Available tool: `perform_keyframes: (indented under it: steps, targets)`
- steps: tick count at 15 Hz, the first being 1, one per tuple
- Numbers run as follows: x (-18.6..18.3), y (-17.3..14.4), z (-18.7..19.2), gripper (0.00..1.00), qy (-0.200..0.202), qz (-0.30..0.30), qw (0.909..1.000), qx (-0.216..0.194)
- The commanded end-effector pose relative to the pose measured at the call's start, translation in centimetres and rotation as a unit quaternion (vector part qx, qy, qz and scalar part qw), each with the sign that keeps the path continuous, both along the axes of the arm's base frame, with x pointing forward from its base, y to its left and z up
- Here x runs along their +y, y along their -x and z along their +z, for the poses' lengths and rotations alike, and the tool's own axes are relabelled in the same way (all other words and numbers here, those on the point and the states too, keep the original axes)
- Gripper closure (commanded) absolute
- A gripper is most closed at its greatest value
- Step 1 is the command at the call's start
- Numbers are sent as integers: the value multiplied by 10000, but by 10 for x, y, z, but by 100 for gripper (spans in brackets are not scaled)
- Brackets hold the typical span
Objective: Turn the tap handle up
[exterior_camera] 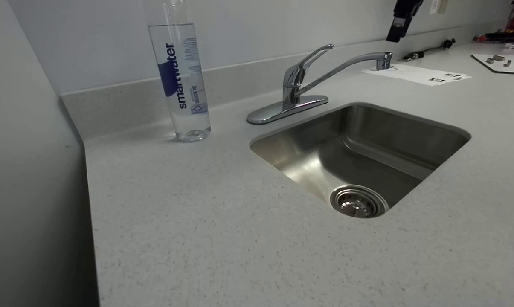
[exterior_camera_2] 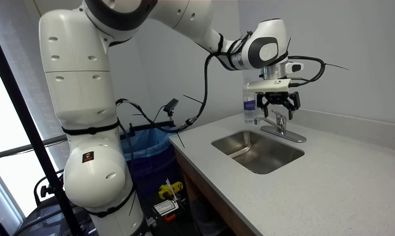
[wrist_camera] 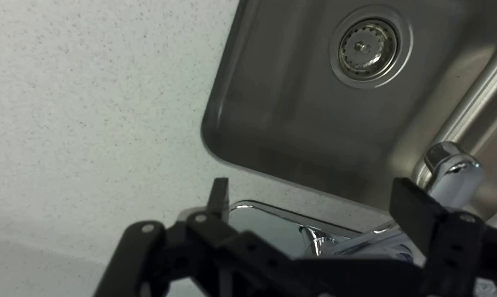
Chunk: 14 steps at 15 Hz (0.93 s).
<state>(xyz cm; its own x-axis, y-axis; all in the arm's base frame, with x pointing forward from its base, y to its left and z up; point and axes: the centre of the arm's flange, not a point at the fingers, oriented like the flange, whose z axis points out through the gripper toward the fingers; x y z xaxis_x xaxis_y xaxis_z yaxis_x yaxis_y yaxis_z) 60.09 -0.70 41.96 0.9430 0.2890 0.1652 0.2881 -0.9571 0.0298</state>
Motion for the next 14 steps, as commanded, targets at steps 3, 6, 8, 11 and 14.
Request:
perform_keyframes:
  steps: [3,6,8,11,14]
  targets:
    - [16,-42,0,0,-146,-229,9995,-172]
    - [20,-52,-6,0,-140,-268,9994,-152]
    - [23,-56,-10,0,-139,-276,9994,-140]
    - [26,-63,-14,0,-133,-257,9995,-124]
    - [31,-70,-16,0,-137,-235,9995,-156]
